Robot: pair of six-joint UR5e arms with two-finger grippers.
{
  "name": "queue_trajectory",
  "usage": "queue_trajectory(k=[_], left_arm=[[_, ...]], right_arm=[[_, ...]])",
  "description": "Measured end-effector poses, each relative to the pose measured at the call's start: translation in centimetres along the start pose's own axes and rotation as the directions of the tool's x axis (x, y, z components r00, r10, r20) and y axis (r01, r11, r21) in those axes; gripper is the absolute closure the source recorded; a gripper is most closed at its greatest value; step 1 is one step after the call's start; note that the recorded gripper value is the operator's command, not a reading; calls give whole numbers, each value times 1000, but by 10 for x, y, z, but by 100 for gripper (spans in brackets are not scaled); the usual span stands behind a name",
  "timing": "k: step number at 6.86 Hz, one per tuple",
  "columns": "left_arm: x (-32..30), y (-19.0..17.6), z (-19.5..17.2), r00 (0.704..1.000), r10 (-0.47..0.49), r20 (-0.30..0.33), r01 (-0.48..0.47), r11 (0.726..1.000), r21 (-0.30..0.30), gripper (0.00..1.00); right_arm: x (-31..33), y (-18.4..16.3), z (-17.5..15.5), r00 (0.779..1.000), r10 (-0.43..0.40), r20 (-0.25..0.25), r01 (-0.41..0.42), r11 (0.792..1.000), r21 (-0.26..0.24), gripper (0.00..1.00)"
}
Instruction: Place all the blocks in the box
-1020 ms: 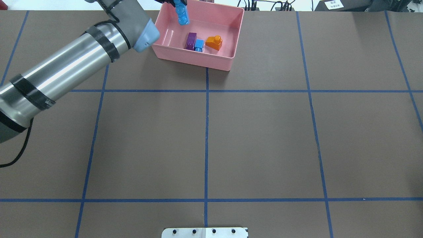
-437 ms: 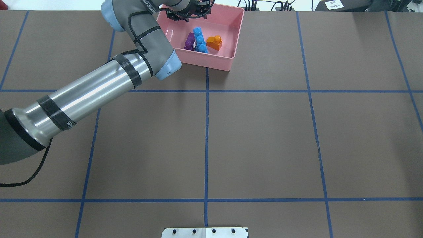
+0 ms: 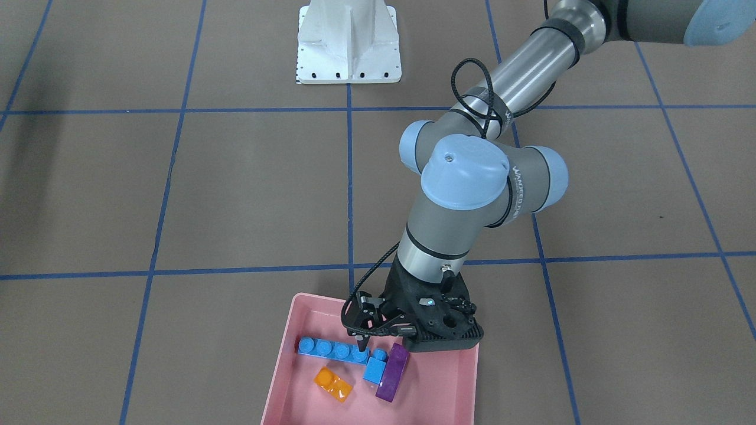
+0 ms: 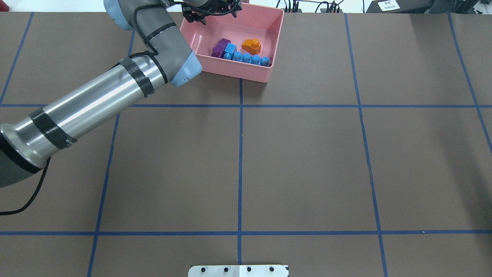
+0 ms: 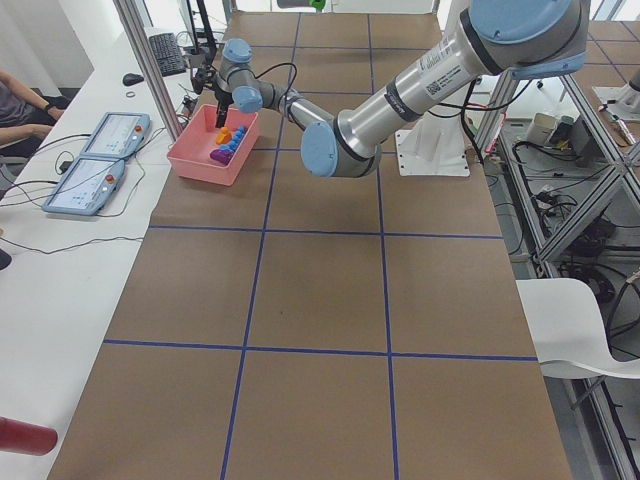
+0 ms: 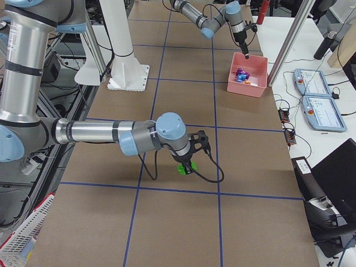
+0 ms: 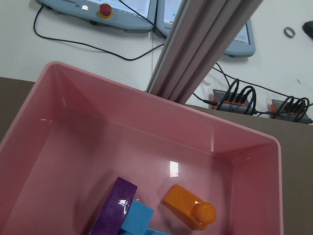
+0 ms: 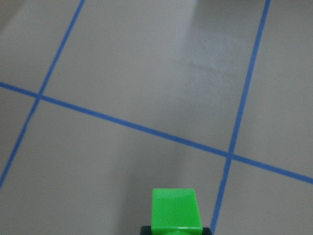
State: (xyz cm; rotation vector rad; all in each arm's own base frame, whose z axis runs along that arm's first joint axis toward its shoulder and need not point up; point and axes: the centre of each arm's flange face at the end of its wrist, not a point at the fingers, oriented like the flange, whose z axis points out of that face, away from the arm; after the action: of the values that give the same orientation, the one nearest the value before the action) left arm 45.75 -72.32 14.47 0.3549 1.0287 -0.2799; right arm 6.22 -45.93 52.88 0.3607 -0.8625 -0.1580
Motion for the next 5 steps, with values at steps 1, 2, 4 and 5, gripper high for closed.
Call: queue_trajectory(k=[1, 2, 4, 5], left_arm=[[-38, -12, -11, 999, -33, 16, 34, 999, -42, 0], [-96, -29, -29, 997, -75, 31, 77, 994, -79, 0], [-214, -45, -73, 995, -86, 45, 90, 990, -104, 0], [-262, -44, -89, 996, -63, 57, 68, 993, -98, 0]], right_arm=[[-26, -42, -10, 999, 32, 39, -33, 999, 26, 100], [-63, -84, -13, 995, 64, 83, -67, 997, 38, 100], [-179, -164, 2, 977, 133, 167, -138, 990, 17, 100], [-248, -197, 19, 969, 157, 189, -160, 987, -1, 100]])
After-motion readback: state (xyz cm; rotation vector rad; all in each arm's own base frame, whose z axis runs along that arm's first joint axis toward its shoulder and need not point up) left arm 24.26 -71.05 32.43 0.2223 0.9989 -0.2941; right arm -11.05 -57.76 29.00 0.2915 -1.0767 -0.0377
